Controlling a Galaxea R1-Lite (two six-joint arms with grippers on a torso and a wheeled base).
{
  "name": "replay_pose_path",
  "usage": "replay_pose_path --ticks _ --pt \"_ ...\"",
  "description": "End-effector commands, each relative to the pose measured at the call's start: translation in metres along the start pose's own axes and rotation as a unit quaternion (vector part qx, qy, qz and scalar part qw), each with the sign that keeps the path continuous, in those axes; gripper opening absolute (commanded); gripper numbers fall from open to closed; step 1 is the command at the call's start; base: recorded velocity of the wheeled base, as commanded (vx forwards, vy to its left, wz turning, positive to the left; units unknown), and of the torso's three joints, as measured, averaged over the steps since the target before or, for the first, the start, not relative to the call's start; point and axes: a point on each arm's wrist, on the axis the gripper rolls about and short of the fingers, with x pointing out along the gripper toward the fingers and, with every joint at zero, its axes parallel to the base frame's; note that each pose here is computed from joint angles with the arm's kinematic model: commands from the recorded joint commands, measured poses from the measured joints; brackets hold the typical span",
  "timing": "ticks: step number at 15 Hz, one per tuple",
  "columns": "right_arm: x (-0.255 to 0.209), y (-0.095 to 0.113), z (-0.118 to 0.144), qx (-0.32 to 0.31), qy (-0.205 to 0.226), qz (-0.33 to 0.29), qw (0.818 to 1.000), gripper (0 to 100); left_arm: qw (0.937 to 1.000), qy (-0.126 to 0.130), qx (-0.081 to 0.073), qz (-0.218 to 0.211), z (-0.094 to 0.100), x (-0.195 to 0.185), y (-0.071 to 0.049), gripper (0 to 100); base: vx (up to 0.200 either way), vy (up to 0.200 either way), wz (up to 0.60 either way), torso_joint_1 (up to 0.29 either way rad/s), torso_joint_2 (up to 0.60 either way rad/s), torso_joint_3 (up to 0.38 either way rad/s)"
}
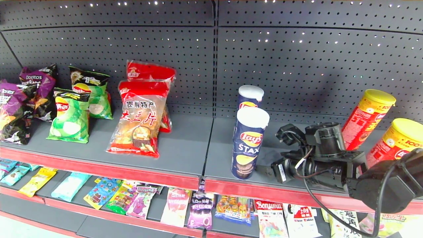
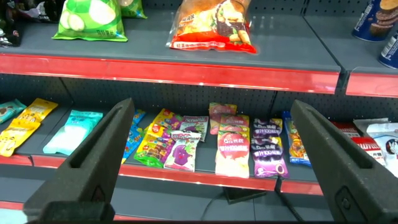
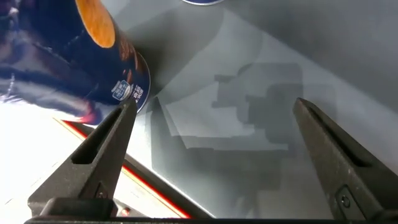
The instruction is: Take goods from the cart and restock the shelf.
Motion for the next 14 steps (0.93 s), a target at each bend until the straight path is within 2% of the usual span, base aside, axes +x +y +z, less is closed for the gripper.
replay_pose_path --ticks 1,10,14 --pt "0.002 0.001 0.000 -0.002 0.002 0.002 1.000 100 1.0000 0.000 0.000 0.000 0.000 0.000 0.000 100 0.000 0.000 0.00 0.000 0.00 0.000" --pt "-0.002 0.001 0.000 -0.001 -0.003 0.002 1.000 100 1.0000 0.000 0.000 0.000 0.000 0.000 0.000 100 0.000 0.000 0.00 0.000 0.00 0.000" --pt "-0.045 0.002 0.007 -0.001 -0.050 0.004 0.999 100 1.0000 0.000 0.000 0.000 0.000 0.000 0.000 100 0.000 0.000 0.00 0.000 0.00 0.000"
